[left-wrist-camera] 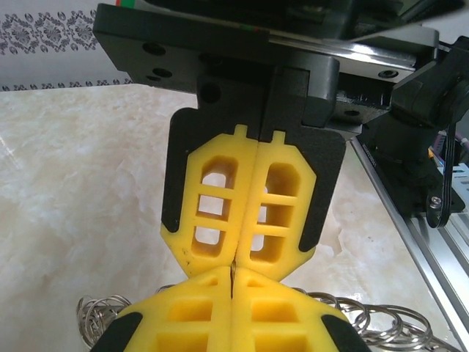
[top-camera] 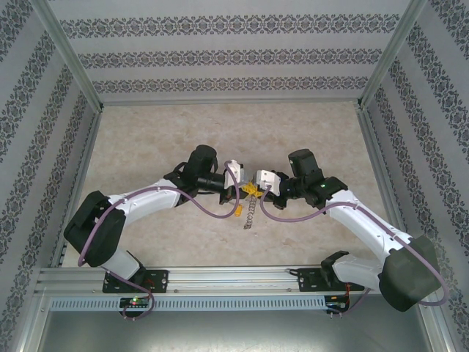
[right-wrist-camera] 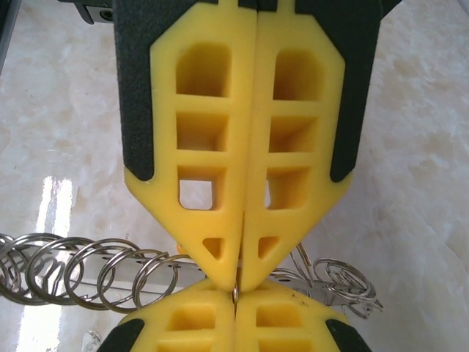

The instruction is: Put the keys on the keyring

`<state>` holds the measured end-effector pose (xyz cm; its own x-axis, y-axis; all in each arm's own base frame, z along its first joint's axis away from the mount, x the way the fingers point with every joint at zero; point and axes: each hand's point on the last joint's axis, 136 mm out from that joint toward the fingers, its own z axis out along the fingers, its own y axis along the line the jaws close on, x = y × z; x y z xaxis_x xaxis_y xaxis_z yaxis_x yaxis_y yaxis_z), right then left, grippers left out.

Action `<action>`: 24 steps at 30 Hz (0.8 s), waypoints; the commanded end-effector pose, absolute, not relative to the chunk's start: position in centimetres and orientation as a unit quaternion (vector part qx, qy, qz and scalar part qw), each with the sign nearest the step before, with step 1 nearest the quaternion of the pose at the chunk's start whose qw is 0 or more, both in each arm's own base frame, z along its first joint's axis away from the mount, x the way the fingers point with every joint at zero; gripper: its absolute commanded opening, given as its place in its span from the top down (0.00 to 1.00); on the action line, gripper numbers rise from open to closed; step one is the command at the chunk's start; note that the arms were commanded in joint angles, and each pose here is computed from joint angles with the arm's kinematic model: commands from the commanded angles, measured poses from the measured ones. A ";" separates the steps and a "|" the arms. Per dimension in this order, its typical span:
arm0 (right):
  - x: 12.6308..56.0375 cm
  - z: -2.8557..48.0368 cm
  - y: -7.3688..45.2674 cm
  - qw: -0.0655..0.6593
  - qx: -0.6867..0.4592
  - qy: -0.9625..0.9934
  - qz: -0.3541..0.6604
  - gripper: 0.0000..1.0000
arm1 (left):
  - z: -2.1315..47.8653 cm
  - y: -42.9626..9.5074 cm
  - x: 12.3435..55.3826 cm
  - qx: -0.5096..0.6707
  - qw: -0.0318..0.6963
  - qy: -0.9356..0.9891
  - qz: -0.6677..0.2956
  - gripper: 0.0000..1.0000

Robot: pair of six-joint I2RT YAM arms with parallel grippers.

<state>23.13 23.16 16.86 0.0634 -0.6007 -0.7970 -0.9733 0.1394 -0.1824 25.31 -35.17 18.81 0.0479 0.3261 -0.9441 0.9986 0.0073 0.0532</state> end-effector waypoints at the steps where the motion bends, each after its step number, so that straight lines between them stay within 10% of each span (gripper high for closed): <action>1: 23.3 18.8 23.8 0.427 -0.614 0.617 0.244 0.93 | 18.5 -35.1 25.6 0.574 0.438 0.580 -0.378 1.00; 24: 23.2 17.8 22.5 0.415 -0.585 0.640 0.276 0.69 | 22.7 -35.7 24.2 0.544 0.488 0.508 -0.456 1.00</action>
<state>23.60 22.69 18.34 0.0531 -0.5346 -0.8434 -0.9712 0.1689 -0.1682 25.27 -35.39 20.26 -0.0082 0.1924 -0.9813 0.9983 0.0589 0.0032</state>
